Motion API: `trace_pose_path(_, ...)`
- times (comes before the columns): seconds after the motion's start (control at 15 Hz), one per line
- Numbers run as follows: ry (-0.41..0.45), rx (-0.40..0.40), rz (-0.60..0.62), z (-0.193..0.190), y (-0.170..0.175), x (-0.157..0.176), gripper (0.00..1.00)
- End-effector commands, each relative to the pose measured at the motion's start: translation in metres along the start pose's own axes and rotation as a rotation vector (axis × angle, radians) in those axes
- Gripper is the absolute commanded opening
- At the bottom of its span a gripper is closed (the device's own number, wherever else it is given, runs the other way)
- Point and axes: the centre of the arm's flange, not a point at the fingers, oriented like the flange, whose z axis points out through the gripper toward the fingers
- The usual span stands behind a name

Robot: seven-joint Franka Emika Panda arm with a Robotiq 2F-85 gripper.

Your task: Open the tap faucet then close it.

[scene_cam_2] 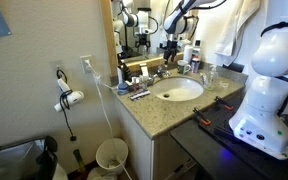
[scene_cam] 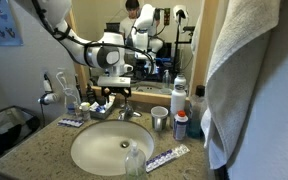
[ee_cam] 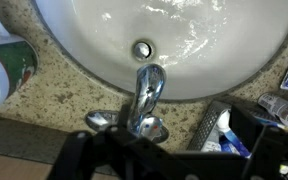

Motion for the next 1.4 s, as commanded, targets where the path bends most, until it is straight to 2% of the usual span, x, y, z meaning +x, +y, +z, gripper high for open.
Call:
trace_pose_path(0.0,0.000,0.000,0.000,0.000,0.000,0.000,1.00)
trace_pose_path(0.2,-0.005,-0.003,0.011,0.004,-0.002,0.001,1.00)
trace_pose_path(0.73,-0.030,-0.011,0.034,0.048,-0.002,0.008,1.00)
trace_pose_path(1.0,-0.002,-0.017,0.042,0.055,-0.002,0.012,1.00)
trace_pose_path(1.33,0.038,-0.068,0.055,0.054,0.005,0.027,1.00)
